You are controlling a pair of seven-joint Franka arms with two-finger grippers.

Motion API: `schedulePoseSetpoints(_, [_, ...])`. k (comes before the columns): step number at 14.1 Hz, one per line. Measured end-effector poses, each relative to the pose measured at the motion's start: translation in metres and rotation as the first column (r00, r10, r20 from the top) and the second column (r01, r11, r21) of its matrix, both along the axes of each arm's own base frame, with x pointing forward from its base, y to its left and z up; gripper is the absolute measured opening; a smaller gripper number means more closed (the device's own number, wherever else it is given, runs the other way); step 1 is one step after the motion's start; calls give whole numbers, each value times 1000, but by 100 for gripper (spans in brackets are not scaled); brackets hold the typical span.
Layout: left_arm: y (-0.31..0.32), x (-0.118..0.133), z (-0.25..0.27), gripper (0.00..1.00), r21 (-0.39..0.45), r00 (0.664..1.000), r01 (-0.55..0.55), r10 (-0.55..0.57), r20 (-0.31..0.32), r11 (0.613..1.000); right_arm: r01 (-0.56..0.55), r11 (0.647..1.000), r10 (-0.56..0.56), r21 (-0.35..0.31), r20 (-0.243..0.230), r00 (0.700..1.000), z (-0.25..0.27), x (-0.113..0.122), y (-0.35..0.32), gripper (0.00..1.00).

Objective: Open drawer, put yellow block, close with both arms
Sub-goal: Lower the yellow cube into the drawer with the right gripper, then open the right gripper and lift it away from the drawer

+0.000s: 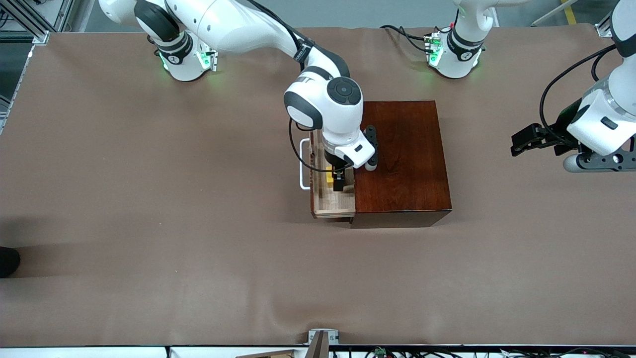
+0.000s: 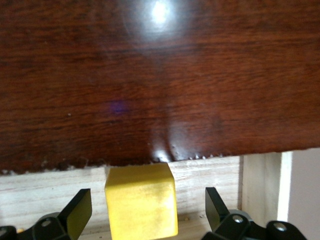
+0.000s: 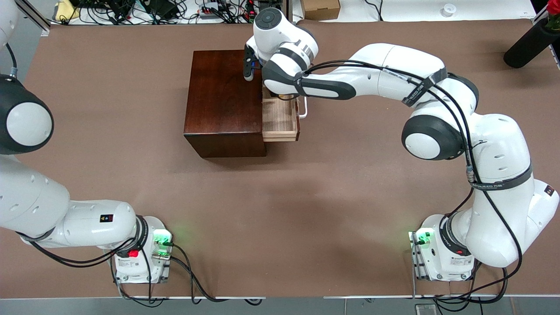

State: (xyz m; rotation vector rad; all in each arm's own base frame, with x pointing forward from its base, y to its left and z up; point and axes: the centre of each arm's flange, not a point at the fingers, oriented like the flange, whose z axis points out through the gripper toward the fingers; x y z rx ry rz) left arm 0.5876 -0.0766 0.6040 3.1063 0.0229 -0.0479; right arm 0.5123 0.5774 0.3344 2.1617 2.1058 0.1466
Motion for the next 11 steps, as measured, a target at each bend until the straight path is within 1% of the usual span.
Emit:
schedulePoseSetpoints(2, [-4, 0, 0, 100, -1, 1000, 7, -7, 0, 1000, 10, 1000, -10, -22, -12, 1000, 6, 0, -3, 100])
schedulePoseSetpoints(4, [-8, -1, 0, 100, -1, 1000, 15, -15, 0, 1000, 40, 999, -40, -15, -3, 999, 18, 2, -5, 100])
schedulePoseSetpoints(7, [-19, -2, -1, 100, -3, 999, 34, -34, -2, 999, 171, 985, -171, -18, 7, 985, 52, 7, -20, 100])
schedulePoseSetpoints(9, [-26, -3, -2, 100, -4, 999, 46, -46, -4, 999, 245, 969, -245, -23, 13, 969, 81, 22, -45, 100])
schedulePoseSetpoints(11, [-31, -3, -5, 100, -6, 998, 58, -58, -8, 998, 328, 944, -329, -20, -3, 944, 108, 50, -88, 100])
